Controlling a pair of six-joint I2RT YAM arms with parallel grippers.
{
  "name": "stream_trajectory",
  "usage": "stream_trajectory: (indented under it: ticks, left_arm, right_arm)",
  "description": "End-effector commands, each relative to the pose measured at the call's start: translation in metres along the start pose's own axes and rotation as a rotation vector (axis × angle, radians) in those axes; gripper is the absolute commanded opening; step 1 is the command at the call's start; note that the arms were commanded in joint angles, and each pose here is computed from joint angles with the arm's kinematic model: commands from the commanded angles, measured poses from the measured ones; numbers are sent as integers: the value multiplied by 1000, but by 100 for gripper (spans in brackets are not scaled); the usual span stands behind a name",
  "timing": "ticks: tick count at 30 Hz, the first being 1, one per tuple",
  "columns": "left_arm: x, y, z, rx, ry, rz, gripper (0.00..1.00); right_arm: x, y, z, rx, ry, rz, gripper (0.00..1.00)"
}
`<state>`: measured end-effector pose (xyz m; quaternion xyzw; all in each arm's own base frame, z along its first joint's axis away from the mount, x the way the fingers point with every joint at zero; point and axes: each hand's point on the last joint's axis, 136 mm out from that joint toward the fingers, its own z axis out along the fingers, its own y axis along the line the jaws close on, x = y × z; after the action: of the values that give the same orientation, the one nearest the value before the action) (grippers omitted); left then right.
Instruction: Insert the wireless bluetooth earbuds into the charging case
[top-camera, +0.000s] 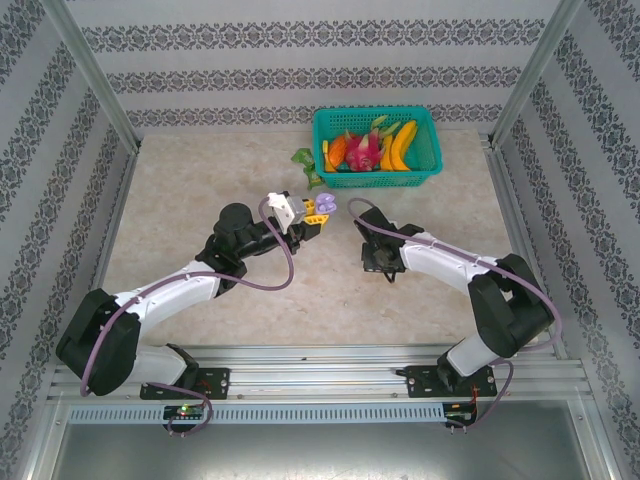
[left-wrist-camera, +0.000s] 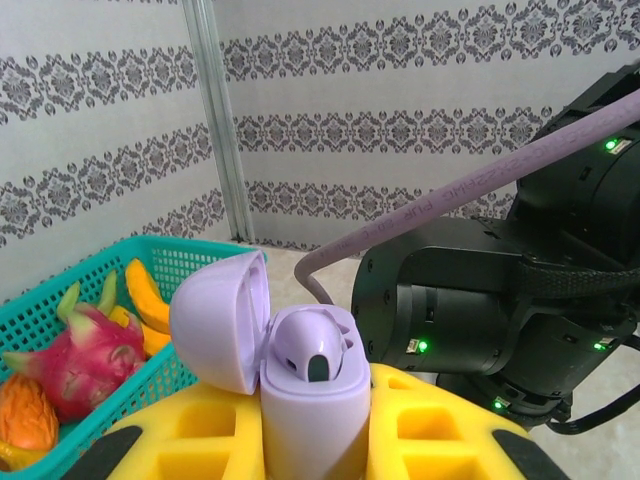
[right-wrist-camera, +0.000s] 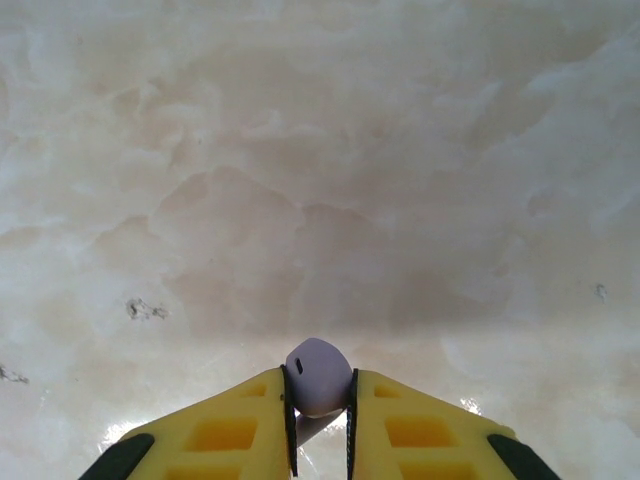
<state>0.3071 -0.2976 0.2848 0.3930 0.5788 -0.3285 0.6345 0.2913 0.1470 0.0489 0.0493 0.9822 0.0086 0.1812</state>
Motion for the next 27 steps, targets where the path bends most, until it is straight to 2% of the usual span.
stream_trajectory:
  ticks: [1, 12, 21, 27]
  left_arm:
    - [-14, -7, -4, 11, -44, 16, 0]
    - [-15, -8, -9, -3, -47, 28, 0]
    - [-16, -8, -10, -5, -52, 29, 0]
    - [-16, -7, -10, -8, -52, 29, 0]
  right_arm:
    - [3, -4, 1, 72, 23, -59, 19]
    - [20, 1, 10, 242, 136, -256, 19]
    - [33, 15, 23, 222, 212, -323, 23]
    - [33, 22, 23, 194, 221, -313, 31]
